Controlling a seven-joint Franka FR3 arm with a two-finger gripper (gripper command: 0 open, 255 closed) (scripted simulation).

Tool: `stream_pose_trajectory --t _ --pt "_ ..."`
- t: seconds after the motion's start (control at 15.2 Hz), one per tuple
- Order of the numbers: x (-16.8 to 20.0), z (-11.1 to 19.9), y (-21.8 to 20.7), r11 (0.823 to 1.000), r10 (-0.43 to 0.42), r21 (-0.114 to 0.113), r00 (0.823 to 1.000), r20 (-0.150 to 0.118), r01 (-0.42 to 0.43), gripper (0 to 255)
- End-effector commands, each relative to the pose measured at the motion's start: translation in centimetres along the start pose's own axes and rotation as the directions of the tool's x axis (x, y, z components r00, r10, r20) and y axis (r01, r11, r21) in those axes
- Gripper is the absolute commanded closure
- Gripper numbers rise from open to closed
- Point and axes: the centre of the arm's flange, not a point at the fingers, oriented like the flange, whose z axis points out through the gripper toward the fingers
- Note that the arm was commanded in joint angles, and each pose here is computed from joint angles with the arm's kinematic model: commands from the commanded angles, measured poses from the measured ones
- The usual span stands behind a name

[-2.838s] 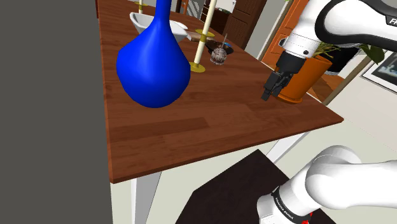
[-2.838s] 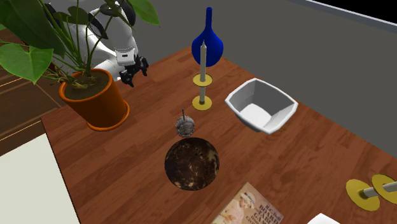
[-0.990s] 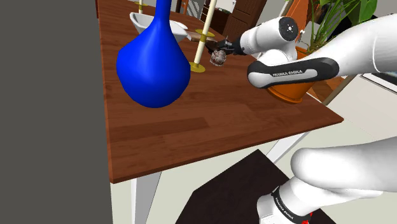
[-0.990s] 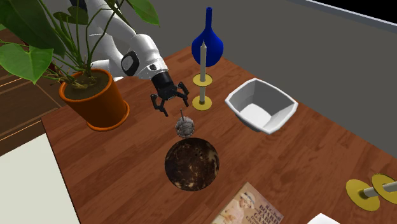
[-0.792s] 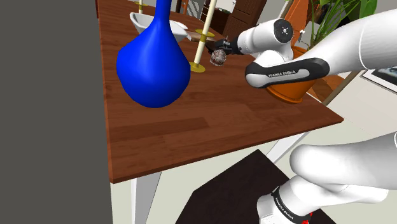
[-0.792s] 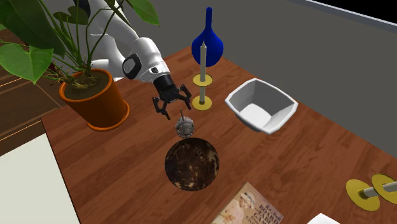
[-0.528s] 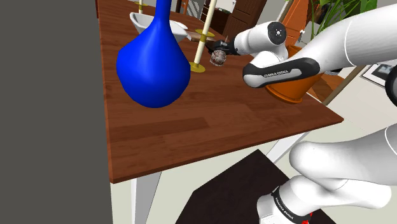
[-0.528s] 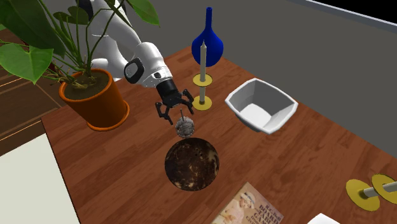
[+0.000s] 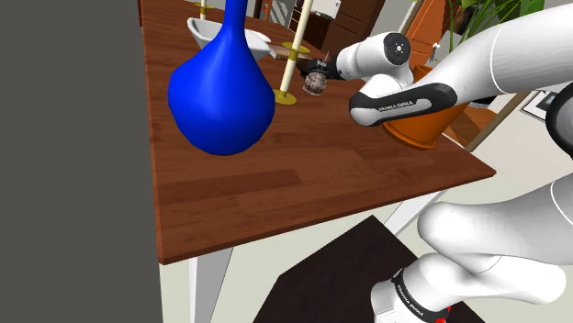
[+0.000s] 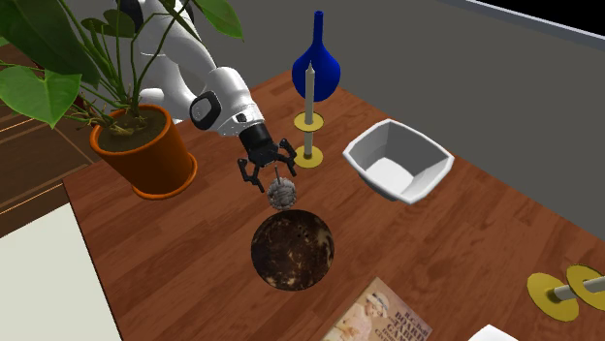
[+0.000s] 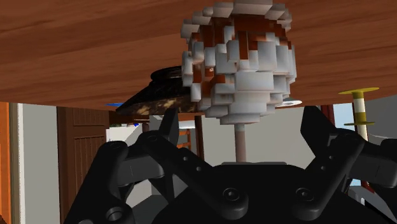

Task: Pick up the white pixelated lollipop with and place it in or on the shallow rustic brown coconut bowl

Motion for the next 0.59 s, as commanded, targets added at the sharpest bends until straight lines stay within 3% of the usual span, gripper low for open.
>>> stream_pose_trajectory --t 0.0,0.53 --pt "0.0 0.0 0.0 1.0 0.0 0.0 1.0 0.0 0.0 255" --pt "-0.04 0.12 -0.06 1.0 0.0 0.0 1.0 0.0 0.0 255"
